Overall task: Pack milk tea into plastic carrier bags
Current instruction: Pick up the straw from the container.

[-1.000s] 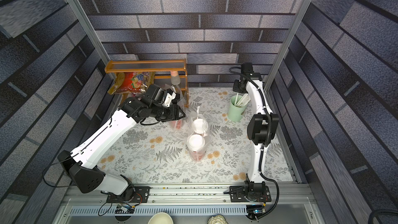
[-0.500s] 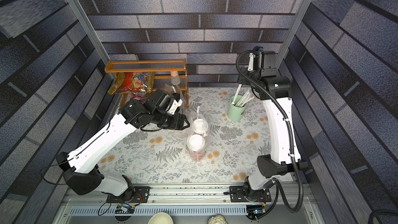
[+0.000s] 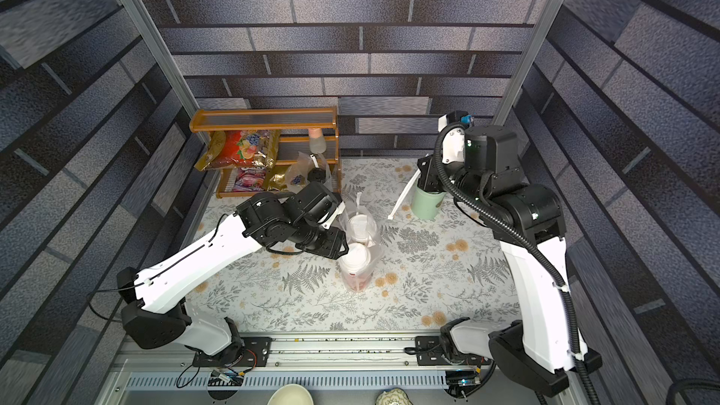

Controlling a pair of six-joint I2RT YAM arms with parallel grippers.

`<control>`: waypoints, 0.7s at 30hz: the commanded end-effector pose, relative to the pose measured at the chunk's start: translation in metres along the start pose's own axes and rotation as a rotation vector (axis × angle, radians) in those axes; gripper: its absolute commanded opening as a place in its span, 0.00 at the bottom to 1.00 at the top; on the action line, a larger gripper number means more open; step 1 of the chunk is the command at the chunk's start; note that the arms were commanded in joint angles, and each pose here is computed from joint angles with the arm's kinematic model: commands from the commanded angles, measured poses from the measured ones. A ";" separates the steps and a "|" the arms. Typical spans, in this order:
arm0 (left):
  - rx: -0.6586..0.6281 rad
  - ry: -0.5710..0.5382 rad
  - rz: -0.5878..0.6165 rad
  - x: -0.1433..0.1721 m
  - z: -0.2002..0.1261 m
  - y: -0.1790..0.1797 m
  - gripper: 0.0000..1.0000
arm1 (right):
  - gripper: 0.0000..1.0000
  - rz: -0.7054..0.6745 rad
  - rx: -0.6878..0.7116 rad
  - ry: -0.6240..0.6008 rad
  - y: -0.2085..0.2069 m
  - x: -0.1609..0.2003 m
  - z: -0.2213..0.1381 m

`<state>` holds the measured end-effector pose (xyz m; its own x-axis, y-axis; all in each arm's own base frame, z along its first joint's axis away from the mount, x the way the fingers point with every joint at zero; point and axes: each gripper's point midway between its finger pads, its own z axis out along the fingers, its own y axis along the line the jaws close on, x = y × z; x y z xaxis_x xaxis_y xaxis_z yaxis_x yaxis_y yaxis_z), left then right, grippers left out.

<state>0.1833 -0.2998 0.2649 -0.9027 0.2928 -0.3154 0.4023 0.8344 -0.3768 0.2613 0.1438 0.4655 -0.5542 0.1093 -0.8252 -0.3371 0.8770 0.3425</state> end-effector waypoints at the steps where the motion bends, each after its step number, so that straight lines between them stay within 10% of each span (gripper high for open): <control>1: -0.021 -0.019 -0.017 0.005 -0.003 0.006 0.40 | 0.00 0.026 -0.112 0.026 0.026 0.013 0.005; 7: -0.008 -0.036 -0.035 0.007 -0.007 0.008 0.17 | 0.00 0.001 -0.178 0.077 0.049 0.041 0.012; 21: 0.050 -0.056 -0.069 0.006 -0.009 0.008 0.05 | 0.00 -0.107 -0.298 0.220 0.103 0.098 0.042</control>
<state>0.1804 -0.2917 0.2578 -0.9156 0.2432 -0.3203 0.3643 0.8389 -0.4044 0.2049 0.2558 0.4092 -0.6388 -0.0993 -0.7630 -0.5896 0.7003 0.4025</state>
